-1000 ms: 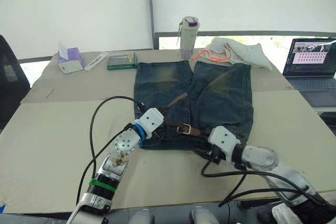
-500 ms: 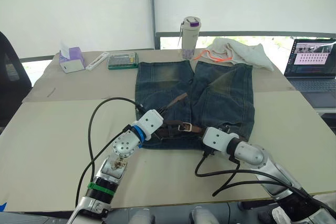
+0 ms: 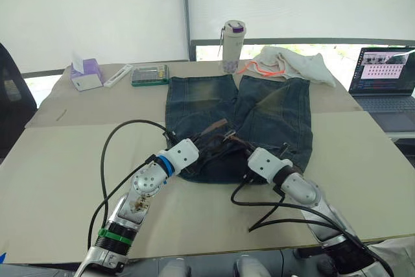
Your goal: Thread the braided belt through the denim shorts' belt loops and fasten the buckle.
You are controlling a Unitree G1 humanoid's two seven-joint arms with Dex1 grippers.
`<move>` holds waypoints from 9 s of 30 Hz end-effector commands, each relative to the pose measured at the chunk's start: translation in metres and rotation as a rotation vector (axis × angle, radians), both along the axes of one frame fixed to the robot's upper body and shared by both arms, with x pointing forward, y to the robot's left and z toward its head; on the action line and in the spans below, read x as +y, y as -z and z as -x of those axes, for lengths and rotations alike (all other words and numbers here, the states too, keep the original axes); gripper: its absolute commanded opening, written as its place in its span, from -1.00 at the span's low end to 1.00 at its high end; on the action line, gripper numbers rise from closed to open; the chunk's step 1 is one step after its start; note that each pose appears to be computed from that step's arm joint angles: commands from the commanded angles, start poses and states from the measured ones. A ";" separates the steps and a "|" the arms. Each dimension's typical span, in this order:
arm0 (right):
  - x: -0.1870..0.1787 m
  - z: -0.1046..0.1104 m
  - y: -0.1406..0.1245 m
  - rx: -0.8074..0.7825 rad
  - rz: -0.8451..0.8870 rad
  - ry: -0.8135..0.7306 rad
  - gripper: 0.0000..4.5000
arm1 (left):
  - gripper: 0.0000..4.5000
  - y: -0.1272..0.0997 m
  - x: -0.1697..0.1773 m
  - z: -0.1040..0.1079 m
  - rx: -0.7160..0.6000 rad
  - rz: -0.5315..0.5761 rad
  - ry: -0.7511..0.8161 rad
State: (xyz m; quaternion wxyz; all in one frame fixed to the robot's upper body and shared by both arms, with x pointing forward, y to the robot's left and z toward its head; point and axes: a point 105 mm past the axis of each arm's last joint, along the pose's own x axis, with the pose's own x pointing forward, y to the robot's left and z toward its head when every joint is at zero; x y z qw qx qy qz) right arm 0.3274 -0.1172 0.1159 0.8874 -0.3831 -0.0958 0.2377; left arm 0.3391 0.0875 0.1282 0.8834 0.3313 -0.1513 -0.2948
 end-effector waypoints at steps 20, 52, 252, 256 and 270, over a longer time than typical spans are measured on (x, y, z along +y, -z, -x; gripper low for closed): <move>-0.012 0.000 -0.027 -0.456 0.338 0.008 -0.99 | -1.00 -0.011 0.006 0.010 -0.149 -0.430 0.024; 0.023 0.006 -0.030 -0.595 0.384 -0.123 -0.99 | -1.00 -0.028 -0.042 0.000 -0.217 -0.442 0.154; -0.029 -0.007 0.031 0.736 -0.102 -0.259 -0.94 | 1.00 0.020 0.041 0.061 0.420 0.226 0.275; -0.038 -0.003 0.045 0.777 -0.074 -0.211 -0.94 | 1.00 0.020 0.040 0.062 0.417 0.228 0.272; -0.055 0.005 0.081 0.885 -0.075 -0.087 -0.94 | 1.00 0.008 0.032 0.058 0.408 0.227 0.290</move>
